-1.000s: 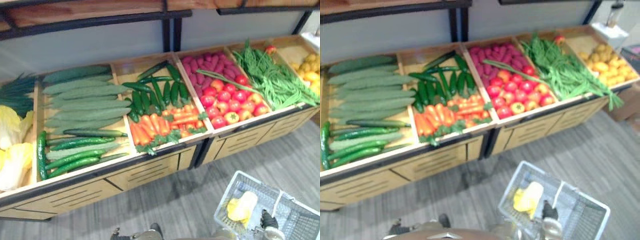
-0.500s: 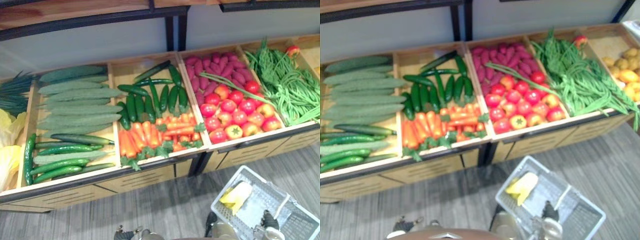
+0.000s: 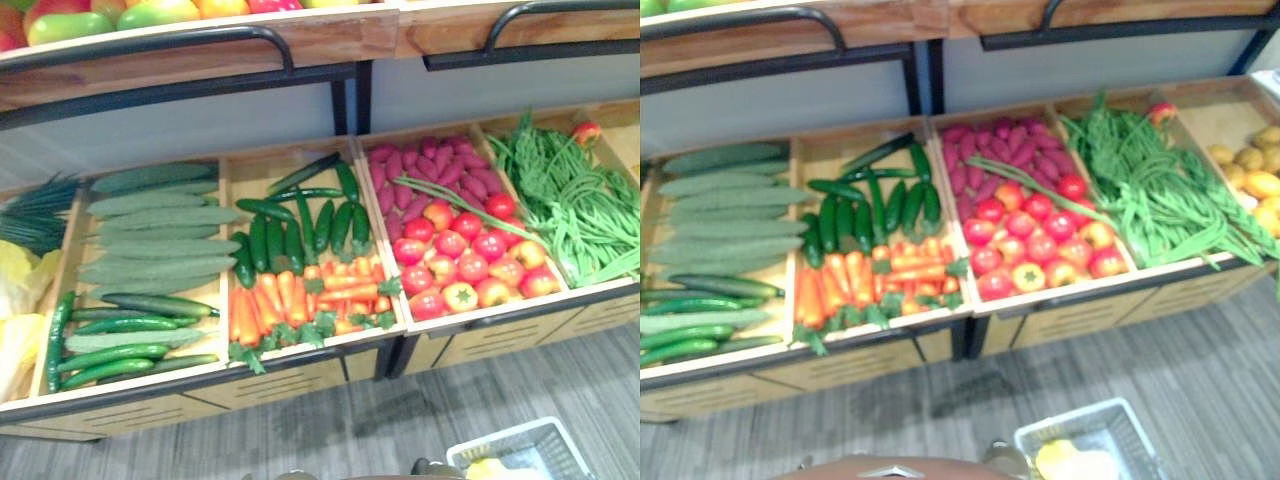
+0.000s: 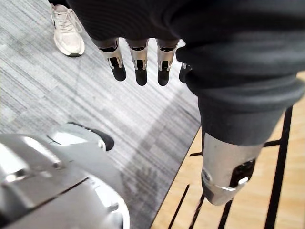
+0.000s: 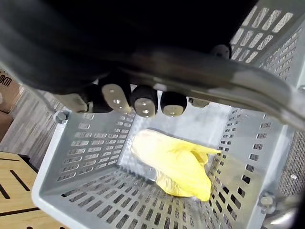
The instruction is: Pick vegetable in the basket
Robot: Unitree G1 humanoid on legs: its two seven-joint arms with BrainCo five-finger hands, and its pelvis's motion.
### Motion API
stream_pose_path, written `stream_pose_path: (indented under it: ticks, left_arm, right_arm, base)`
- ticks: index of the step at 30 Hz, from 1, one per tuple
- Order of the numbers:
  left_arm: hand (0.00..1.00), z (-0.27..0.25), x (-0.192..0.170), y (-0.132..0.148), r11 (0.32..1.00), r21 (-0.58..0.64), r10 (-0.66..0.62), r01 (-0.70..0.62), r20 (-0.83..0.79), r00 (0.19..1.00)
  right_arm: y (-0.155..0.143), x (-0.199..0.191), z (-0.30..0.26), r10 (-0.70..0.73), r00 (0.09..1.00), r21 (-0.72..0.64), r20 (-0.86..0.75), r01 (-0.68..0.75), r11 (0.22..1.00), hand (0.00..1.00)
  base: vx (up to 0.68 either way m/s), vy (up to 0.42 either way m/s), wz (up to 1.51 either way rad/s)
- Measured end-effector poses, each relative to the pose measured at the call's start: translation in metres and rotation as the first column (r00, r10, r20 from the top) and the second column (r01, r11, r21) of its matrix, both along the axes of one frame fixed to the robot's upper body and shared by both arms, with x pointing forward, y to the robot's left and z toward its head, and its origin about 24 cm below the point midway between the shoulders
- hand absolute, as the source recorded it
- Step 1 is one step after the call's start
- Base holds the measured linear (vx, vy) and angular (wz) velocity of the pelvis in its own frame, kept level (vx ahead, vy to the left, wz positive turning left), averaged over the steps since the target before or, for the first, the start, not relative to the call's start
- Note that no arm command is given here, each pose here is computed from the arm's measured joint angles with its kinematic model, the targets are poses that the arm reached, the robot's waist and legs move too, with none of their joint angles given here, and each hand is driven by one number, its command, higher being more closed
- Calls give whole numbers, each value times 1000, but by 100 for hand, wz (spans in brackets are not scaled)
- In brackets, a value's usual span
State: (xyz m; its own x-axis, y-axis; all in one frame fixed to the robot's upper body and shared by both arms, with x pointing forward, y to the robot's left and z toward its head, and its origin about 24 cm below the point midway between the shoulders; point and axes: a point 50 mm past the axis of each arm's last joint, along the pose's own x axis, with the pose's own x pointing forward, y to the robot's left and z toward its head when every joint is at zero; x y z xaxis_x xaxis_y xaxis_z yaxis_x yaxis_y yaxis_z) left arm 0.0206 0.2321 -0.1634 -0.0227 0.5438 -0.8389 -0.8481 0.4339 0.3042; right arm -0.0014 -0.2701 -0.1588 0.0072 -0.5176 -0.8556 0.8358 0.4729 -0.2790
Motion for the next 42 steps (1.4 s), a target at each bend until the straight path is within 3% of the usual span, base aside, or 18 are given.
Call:
stream_pose_path:
  ticks: [2, 4, 7, 10, 13, 15, 16, 18, 22, 26, 28, 30, 35, 42]
  left_arm:
    - [0, 7, 3, 13, 982, 76, 170, -171, 31, 985]
    - [0, 16, 10, 26, 960, 150, 229, -236, 62, 971]
    - [0, 31, 22, 43, 921, 258, 271, -290, 106, 957]
    - [0, 70, 38, 76, 819, 459, 261, -344, 236, 936]
    - [0, 109, 56, 93, 705, 644, 148, -298, 277, 949]
    - [0, 147, 76, 97, 574, 780, 21, -251, 292, 956]
    - [0, 157, 82, 96, 543, 803, -17, -245, 302, 953]
    - [0, 193, 107, 86, 402, 891, -176, -213, 303, 937]
    - [0, 237, 138, 65, 226, 954, -406, -195, 274, 872]
    - [0, 262, 171, 36, 32, 995, -694, -94, 89, 715]
    - [0, 265, 181, 21, -73, 997, -811, -27, -44, 584]
    - [0, 259, 190, 8, -206, 977, -894, 64, -214, 394]
    - [0, 223, 197, 10, -364, 883, -897, 298, -418, 142]
    - [0, 196, 213, 11, -485, 763, -853, 427, -520, -40]
  right_arm:
    - [0, 6, 1, 47, 999, -24, 3, -47, 999, 100]
    - [2, 11, 2, 95, 995, -42, 8, -94, 995, 100]
    - [-3, 11, 5, 102, 995, -73, 6, -101, 992, 100]
    - [1, 6, 3, 130, 991, -64, -14, -131, 989, 100]
    - [-1, 0, 4, 138, 990, -71, -31, -140, 988, 100]
    - [-3, 2, 5, 163, 986, -78, -36, -165, 983, 100]
    - [-3, 2, 5, 167, 985, -79, -36, -169, 982, 100]
    - [-6, 3, 6, 184, 982, -87, -36, -186, 979, 100]
    - [-11, 3, 7, 204, 978, -93, -39, -207, 974, 100]
    - [-13, 3, 8, 208, 977, -91, -38, -211, 973, 100]
    - [-12, 3, 8, 214, 976, -89, -34, -216, 972, 100]
    - [-15, 9, 9, 225, 974, -98, -22, -226, 969, 100]
    - [-20, 19, 11, 252, 968, -108, 0, -251, 962, 100]
    - [-24, 23, 13, 278, 961, -117, 1, -276, 954, 100]
  base:
    - [-26, 135, -4]
    - [-63, 109, 0]
    - [-95, 139, 6]
    - [-69, 92, -8]
    - [10, 80, 5]
    - [30, 42, 4]
    - [35, 15, 1]
    - [38, 0, -3]
    - [44, -17, -9]
    - [13, -14, -17]
    - [-10, -3, -22]
    - [-17, 1, -16]
    - [-17, -3, -29]
    - [2, -16, -17]
